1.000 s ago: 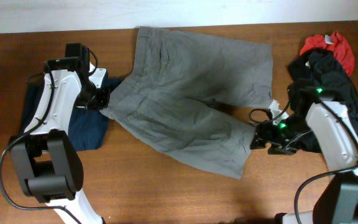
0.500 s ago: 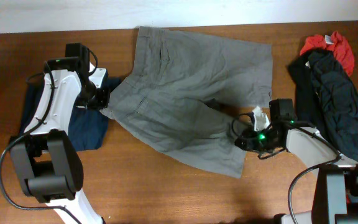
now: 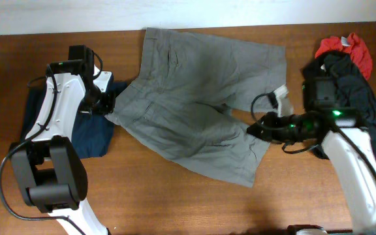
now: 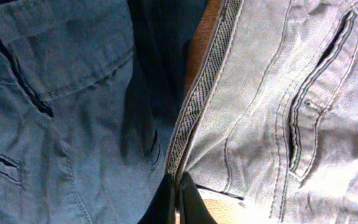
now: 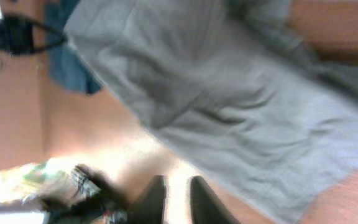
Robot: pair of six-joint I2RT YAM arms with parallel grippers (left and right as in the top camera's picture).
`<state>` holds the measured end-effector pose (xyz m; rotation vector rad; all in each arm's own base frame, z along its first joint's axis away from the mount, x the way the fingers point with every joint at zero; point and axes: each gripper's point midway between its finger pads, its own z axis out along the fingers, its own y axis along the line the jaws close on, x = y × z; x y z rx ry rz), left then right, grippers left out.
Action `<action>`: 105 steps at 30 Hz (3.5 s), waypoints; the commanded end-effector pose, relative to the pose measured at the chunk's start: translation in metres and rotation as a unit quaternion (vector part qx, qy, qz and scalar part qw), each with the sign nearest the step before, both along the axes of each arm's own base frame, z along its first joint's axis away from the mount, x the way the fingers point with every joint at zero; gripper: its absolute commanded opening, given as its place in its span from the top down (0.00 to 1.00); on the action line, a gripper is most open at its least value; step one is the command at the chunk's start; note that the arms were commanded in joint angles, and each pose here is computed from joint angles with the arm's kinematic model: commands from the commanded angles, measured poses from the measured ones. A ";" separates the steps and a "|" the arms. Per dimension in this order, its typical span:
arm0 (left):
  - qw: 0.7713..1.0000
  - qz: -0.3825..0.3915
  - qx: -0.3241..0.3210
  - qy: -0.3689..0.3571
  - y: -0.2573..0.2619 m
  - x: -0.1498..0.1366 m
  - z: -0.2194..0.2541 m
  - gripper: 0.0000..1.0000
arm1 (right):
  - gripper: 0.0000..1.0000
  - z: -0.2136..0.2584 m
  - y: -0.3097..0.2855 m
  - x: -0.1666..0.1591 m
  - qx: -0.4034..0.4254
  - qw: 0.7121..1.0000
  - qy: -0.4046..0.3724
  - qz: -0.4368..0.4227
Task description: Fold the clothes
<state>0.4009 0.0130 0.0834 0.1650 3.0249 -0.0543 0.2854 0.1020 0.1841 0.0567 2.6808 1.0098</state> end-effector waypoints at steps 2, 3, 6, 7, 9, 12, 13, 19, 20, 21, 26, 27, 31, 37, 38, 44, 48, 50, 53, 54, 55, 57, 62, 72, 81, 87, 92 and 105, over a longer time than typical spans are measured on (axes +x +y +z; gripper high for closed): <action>1.000 0.006 0.004 -0.013 0.002 0.003 0.008 1.00 | 0.39 -0.033 -0.048 0.008 -0.155 0.987 0.013 -0.047; 1.000 0.006 0.004 -0.013 0.002 0.003 0.008 1.00 | 0.35 -0.043 -0.055 0.011 -0.175 0.983 0.020 -0.053; 1.000 0.006 0.004 -0.012 0.002 0.003 0.008 1.00 | 0.30 -0.076 -0.069 0.024 -0.213 0.974 0.033 -0.063; 1.000 0.006 0.004 -0.012 0.002 0.003 0.008 1.00 | 0.30 -0.086 -0.071 0.030 -0.219 0.973 0.035 -0.064; 1.000 0.006 0.004 -0.012 0.002 0.003 0.008 1.00 | 0.30 -0.105 -0.074 0.044 -0.225 0.972 0.036 -0.065; 1.000 0.006 0.003 -0.012 0.002 0.003 0.008 1.00 | 0.30 -0.130 -0.074 0.058 -0.224 0.971 0.043 -0.064; 1.000 0.006 0.003 -0.011 0.002 0.002 0.008 1.00 | 0.31 -0.137 -0.074 0.060 -0.223 0.971 0.051 -0.066; 1.000 0.006 0.003 -0.009 0.002 0.001 0.008 1.00 | 0.75 -0.138 -0.014 0.038 -0.054 0.995 0.082 0.034; 1.000 0.006 0.003 -0.009 0.002 0.001 0.008 1.00 | 0.76 -0.121 0.005 0.031 0.008 0.995 0.062 0.074; 1.000 0.006 0.003 -0.009 0.002 0.002 0.008 1.00 | 0.78 -0.105 0.018 0.026 0.057 0.992 0.045 0.101; 1.000 0.006 0.003 -0.009 0.002 0.002 0.008 1.00 | 0.93 -0.049 0.038 -0.001 0.148 0.976 0.001 0.158; 1.000 0.006 0.003 -0.009 0.002 0.002 0.008 1.00 | 0.94 -0.047 0.036 -0.003 0.135 0.978 -0.003 0.159; 1.000 0.006 0.003 -0.009 0.002 0.001 0.008 1.00 | 0.96 -0.057 0.014 -0.004 0.027 0.990 0.003 0.137; 1.000 0.006 0.003 -0.009 0.002 0.002 0.008 1.00 | 0.30 -0.101 -0.058 0.009 -0.199 0.977 0.071 0.017; 1.000 0.006 0.003 -0.009 0.002 0.002 0.008 1.00 | 0.23 -0.105 -0.063 0.011 -0.214 0.974 0.072 0.012; 1.000 0.006 0.003 -0.009 0.002 0.002 0.008 1.00 | 0.18 -0.139 -0.059 0.014 -0.197 0.973 0.124 0.004; 1.000 0.006 0.003 -0.009 0.002 0.001 0.008 1.00 | 0.72 -0.129 -0.011 0.008 -0.059 0.989 0.110 0.077; 1.000 0.006 0.003 -0.007 0.002 0.001 0.008 1.00 | 0.89 -0.101 0.016 -0.001 0.038 0.988 0.091 0.117; 1.000 0.006 0.003 -0.007 0.002 0.001 0.008 1.00 | 0.96 -0.056 0.031 -0.011 0.121 0.981 0.074 0.135; 1.000 0.006 0.003 -0.007 0.002 0.001 0.008 1.00 | 0.96 -0.044 0.030 -0.014 0.125 0.980 0.070 0.137; 1.000 0.006 0.003 -0.007 0.002 0.001 0.008 1.00 | 0.96 -0.034 0.027 -0.016 0.119 0.981 0.069 0.135; 1.000 0.006 0.003 -0.007 0.002 0.001 0.008 1.00 | 0.96 -0.018 0.019 -0.020 0.090 0.985 0.068 0.130; 1.000 0.006 0.003 -0.009 0.002 0.002 0.008 1.00 | 0.96 0.005 0.003 -0.030 0.024 0.990 0.109 0.085; 1.000 0.006 0.003 -0.011 0.002 0.002 0.008 1.00 | 0.96 -0.057 -0.043 0.018 -0.115 0.984 0.135 -0.010; 1.000 0.006 0.003 -0.010 0.002 0.002 0.008 1.00 | 0.39 -0.104 -0.085 0.062 -0.159 0.974 0.136 -0.084; 1.000 0.006 0.003 -0.011 0.002 0.003 0.008 1.00 | 0.35 -0.101 -0.104 0.027 -0.144 0.966 0.198 -0.082; 1.000 0.004 -0.007 -0.018 -0.001 0.006 0.009 1.00 | 0.35 -0.094 -0.092 -0.003 -0.121 0.965 0.230 -0.019; 0.998 0.002 -0.021 -0.052 -0.006 0.023 0.039 1.00 | 0.36 -0.145 -0.038 -0.058 -0.083 0.955 0.280 0.050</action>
